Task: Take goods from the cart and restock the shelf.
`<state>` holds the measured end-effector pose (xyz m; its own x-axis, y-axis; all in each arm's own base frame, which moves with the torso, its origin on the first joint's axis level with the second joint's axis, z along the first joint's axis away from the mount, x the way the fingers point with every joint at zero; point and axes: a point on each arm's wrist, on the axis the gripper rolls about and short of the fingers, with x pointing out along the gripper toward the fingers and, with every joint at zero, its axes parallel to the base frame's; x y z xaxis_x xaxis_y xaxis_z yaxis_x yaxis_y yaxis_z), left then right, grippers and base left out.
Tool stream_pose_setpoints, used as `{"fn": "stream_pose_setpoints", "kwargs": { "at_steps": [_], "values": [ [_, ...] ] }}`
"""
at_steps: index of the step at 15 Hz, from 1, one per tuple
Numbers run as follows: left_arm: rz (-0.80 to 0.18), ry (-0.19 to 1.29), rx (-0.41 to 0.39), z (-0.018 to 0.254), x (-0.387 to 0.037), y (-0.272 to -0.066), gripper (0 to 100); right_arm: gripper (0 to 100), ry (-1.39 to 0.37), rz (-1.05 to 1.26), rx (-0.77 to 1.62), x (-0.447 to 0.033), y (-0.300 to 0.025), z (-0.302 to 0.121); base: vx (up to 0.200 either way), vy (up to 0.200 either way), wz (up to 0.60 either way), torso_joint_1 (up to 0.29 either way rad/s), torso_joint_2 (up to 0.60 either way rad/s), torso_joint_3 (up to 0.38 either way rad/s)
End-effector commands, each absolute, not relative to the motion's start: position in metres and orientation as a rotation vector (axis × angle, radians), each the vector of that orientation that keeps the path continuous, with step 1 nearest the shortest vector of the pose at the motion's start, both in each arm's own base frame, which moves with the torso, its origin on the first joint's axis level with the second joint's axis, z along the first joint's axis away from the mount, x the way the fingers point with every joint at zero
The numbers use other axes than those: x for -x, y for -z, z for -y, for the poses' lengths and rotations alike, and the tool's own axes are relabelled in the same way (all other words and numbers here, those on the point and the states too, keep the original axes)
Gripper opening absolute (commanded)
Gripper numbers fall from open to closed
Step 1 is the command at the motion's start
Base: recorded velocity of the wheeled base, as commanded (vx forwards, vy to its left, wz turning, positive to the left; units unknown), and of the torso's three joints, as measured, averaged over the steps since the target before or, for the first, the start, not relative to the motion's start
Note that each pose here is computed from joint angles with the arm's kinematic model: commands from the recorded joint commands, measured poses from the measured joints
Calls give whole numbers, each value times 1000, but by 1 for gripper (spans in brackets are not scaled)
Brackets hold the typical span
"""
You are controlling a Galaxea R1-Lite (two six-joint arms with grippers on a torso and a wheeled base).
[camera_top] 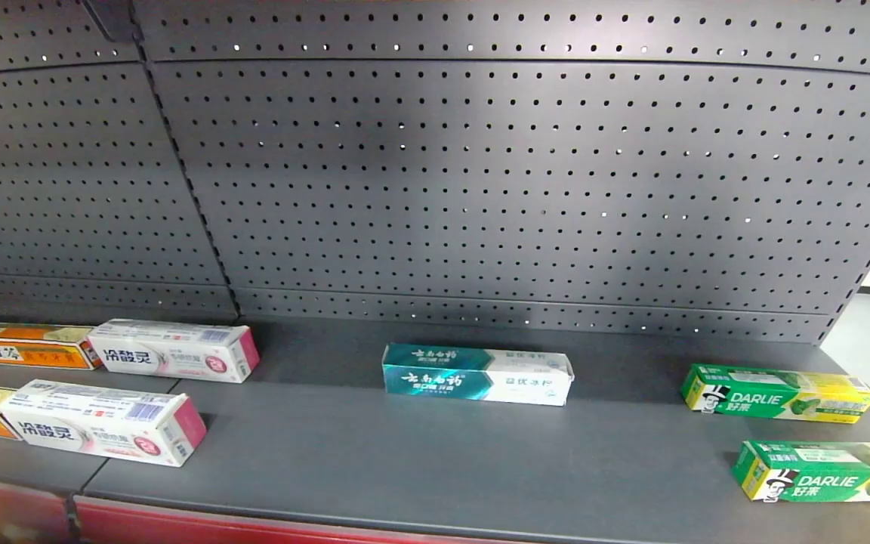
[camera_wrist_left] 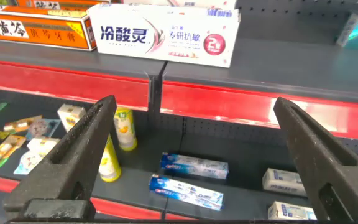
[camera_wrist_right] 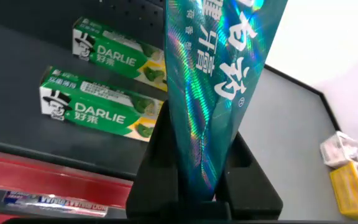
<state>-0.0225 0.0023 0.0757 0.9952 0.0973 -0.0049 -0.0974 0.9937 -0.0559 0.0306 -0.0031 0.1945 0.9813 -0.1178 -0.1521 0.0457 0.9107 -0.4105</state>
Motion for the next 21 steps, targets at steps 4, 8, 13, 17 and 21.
{"fn": "stream_pose_setpoints", "kwargs": {
  "at_steps": [4,8,13,17,21],
  "values": [
    [-2,-98,56,-2,22,-76,100,0,97,-158,368,-23,-187,3,0,0,0,0,0,0],
    [-2,-98,56,-2,22,-76,100,0,151,-147,336,-11,-171,3,0,0,0,0,0,0],
    [-2,-98,56,-2,22,-76,100,0,229,-89,255,10,-143,0,0,0,0,0,0,0],
    [-2,-98,56,-2,22,-76,100,0,299,-50,249,22,-124,-1,0,0,0,0,0,0],
    [-2,-98,56,-2,22,-76,100,0,447,-37,202,15,-111,6,0,0,0,0,0,0]
  ]
}}
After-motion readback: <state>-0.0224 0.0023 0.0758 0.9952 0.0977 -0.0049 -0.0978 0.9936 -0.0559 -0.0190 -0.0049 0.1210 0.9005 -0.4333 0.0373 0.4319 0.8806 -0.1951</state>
